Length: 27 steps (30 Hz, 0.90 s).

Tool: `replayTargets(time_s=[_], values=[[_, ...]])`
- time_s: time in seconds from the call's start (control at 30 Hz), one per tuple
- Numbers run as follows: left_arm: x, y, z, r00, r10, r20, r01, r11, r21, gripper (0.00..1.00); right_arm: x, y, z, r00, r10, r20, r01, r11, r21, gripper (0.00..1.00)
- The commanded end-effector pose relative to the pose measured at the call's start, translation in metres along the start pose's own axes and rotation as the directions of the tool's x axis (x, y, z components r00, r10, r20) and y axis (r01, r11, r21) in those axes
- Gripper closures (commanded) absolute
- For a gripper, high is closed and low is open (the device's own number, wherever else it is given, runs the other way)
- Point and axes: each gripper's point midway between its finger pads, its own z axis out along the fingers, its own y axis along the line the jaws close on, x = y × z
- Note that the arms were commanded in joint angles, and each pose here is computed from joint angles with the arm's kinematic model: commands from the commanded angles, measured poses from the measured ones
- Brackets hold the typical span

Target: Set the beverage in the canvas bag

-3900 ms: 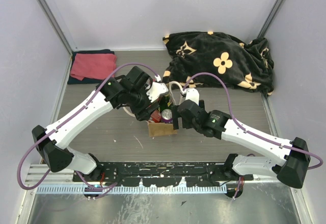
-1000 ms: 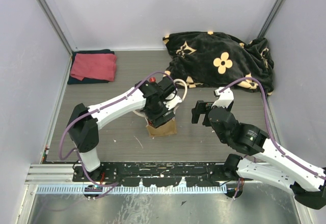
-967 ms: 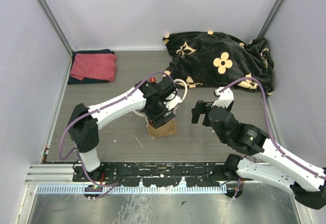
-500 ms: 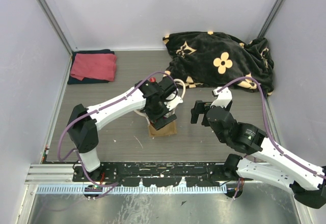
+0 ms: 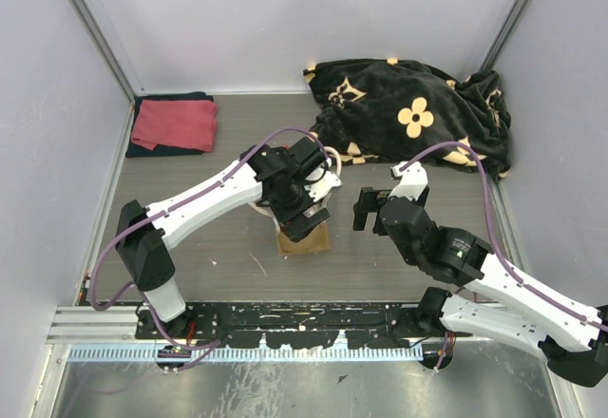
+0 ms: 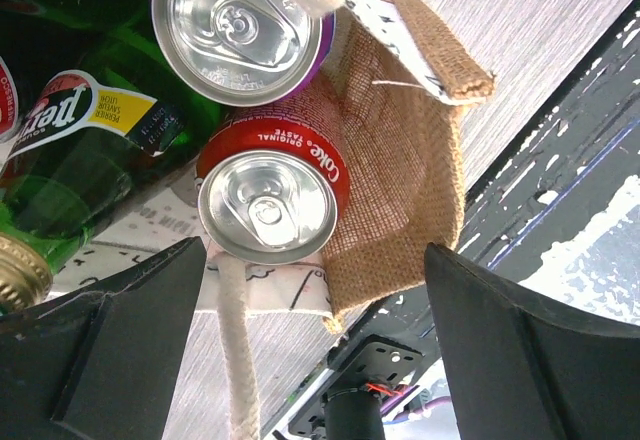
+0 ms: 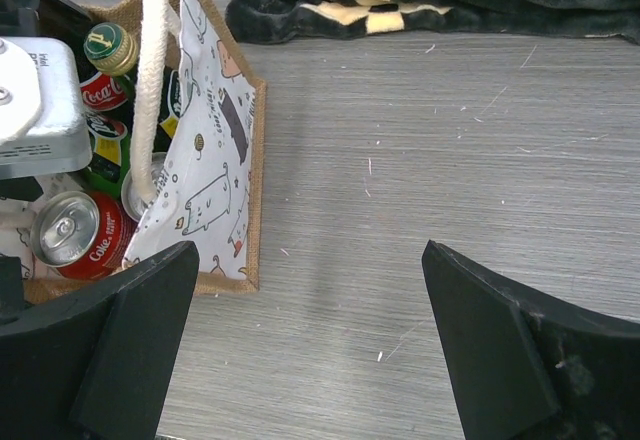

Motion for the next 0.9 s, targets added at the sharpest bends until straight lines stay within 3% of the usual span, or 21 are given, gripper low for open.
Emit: replayTargets(time_s=[0.0,0.23,0.33,0.4,0.73,0.8,0.87], values=[[-0.003,-0.019,-0.023,0.999,0.004,0.042,-0.007,0.998,0.061,0.02,-0.015,0.011,-0.001,0.997,0.059,0.041,-0.057,0.998,-0.029,0.0],[-0.016,-0.021,-0.045,0.99,0.003,0.139,-0.011,0.998,0.054,0.01,-0.016,0.013,0.0,0.998,0.049,0.039,-0.048,0.998,-0.029,0.0],[-0.018,-0.02,-0.048,0.987,0.002,0.159,-0.009,0.999,0.043,0.06,-0.017,0.013,0.0,0.998,0.05,0.04,-0.049,0.998,-0.029,0.0],[-0.017,-0.018,-0.047,0.987,-0.003,0.161,-0.003,0.999,0.036,0.11,-0.018,0.014,0.0,0.998,0.053,0.04,-0.052,0.998,-0.031,0.0],[-0.023,-0.017,-0.048,0.978,-0.02,0.207,0.012,0.999,0.037,0.64,-0.013,0.012,0.002,0.998,0.052,0.033,-0.051,0.998,-0.023,0.0],[-0.025,-0.013,-0.053,0.972,-0.037,0.231,0.03,0.999,0.034,0.64,-0.012,0.012,0.002,0.998,0.051,0.031,-0.051,0.998,-0.022,0.0],[-0.031,-0.005,-0.065,0.958,-0.069,0.277,0.061,0.998,0.035,0.58,-0.013,0.013,0.002,0.998,0.05,0.03,-0.049,0.998,-0.025,0.0]])
